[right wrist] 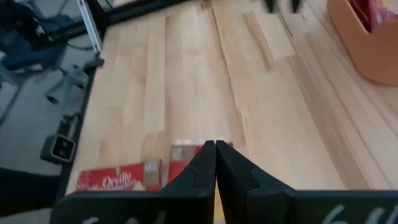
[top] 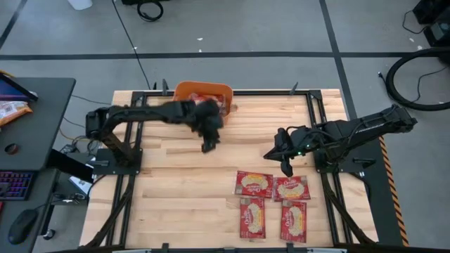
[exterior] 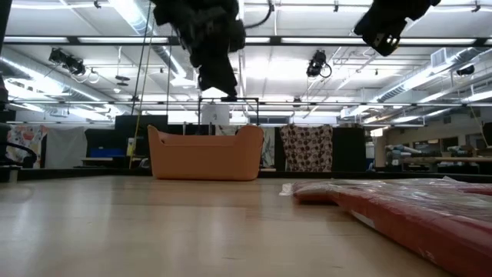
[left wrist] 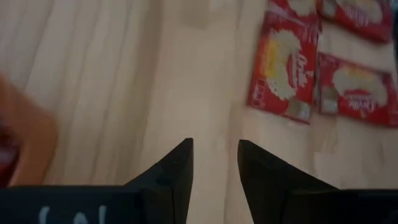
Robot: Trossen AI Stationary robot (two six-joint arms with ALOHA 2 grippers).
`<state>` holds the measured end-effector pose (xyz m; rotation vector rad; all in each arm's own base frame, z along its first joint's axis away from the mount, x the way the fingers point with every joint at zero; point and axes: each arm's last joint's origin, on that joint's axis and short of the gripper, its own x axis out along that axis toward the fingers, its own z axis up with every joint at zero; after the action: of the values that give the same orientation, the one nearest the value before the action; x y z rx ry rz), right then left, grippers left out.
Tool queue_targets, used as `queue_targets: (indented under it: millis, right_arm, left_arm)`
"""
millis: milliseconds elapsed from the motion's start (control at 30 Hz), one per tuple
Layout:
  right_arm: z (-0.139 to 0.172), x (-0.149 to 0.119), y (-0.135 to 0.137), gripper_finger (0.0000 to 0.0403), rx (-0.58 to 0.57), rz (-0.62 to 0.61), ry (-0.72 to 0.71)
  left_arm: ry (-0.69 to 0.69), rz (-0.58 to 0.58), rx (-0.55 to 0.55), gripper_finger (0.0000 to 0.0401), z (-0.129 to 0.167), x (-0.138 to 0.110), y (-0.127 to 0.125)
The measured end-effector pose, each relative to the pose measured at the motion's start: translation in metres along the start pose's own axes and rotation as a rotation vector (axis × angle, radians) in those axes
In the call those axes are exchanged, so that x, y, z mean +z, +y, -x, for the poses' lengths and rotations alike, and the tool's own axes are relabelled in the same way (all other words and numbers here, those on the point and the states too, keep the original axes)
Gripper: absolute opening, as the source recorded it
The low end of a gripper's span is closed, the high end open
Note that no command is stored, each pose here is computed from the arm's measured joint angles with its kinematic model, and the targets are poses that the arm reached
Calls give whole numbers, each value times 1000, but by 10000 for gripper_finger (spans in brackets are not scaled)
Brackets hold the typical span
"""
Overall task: Sort popcorn bags into baskets
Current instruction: Put the red popcorn bag into the orange container
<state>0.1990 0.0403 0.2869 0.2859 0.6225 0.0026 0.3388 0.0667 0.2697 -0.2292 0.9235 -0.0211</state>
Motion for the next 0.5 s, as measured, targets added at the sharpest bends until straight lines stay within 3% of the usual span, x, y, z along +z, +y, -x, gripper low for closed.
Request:
queue_targets:
  millis: [200, 500]
  right_arm:
    - [0, -7, -3, 16, -28, 6, 69]
    - [-25, -26, 0, 42, -33, 3, 308]
  left_arm:
    - [-50, -27, 198, 138, -13, -1, -56]
    - [-133, 91, 94, 173, -23, -3, -108]
